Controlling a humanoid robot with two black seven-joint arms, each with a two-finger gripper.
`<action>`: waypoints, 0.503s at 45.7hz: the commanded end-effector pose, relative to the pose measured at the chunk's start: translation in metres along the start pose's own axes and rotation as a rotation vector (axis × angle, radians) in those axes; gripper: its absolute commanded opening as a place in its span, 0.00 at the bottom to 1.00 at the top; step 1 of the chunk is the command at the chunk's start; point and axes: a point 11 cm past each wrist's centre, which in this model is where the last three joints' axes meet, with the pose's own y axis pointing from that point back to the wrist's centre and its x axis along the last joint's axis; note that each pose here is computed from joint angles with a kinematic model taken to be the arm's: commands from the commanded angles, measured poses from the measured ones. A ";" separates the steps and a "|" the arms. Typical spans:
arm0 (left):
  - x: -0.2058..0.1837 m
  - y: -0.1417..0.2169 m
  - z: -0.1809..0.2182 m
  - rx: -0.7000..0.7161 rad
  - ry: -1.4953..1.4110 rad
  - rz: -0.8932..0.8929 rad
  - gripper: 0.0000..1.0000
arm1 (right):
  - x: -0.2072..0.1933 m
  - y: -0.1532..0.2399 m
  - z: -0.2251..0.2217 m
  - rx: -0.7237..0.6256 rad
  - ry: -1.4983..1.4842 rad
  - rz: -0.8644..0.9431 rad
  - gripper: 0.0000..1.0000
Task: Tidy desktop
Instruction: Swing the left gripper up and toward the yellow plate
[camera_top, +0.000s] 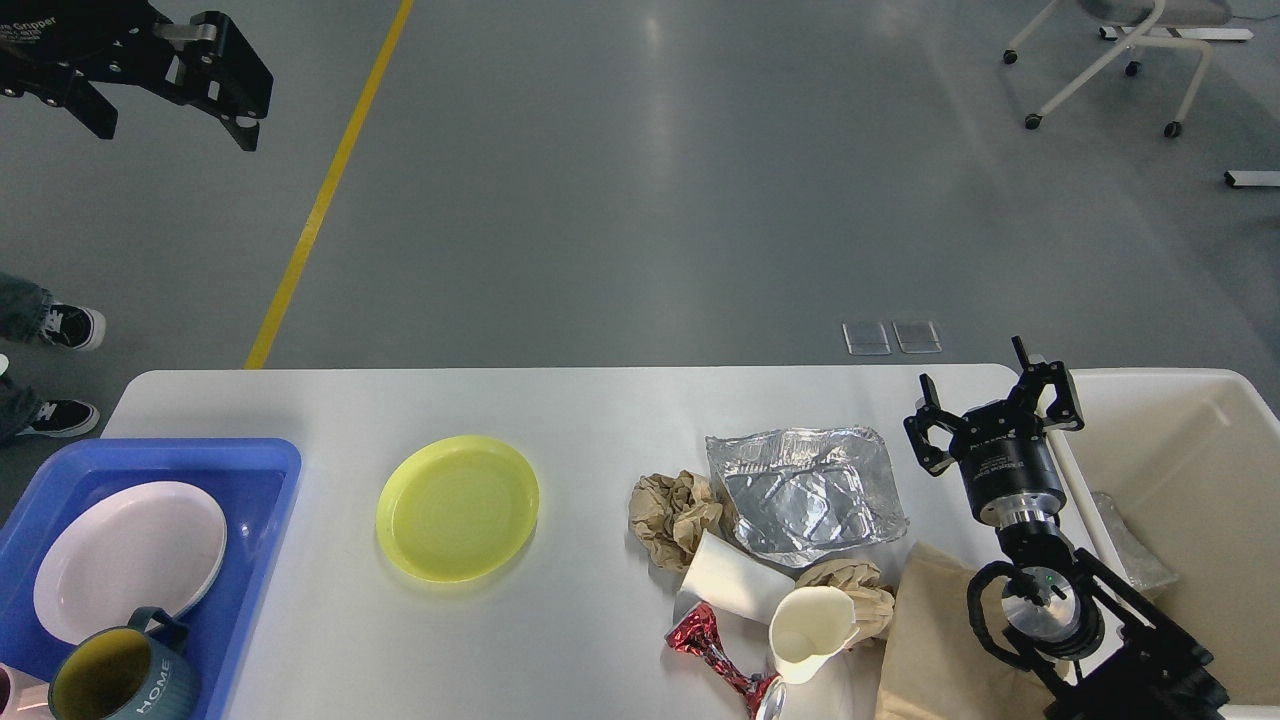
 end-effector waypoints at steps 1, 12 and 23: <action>-0.040 0.009 0.024 -0.044 0.025 -0.096 0.94 | 0.000 0.000 0.000 0.000 0.000 0.001 1.00; -0.105 0.028 0.050 -0.137 0.154 -0.204 0.95 | 0.000 0.000 0.000 0.000 -0.001 -0.001 1.00; -0.104 0.027 0.048 -0.144 0.206 -0.198 0.96 | 0.000 0.000 0.000 0.000 0.002 0.001 1.00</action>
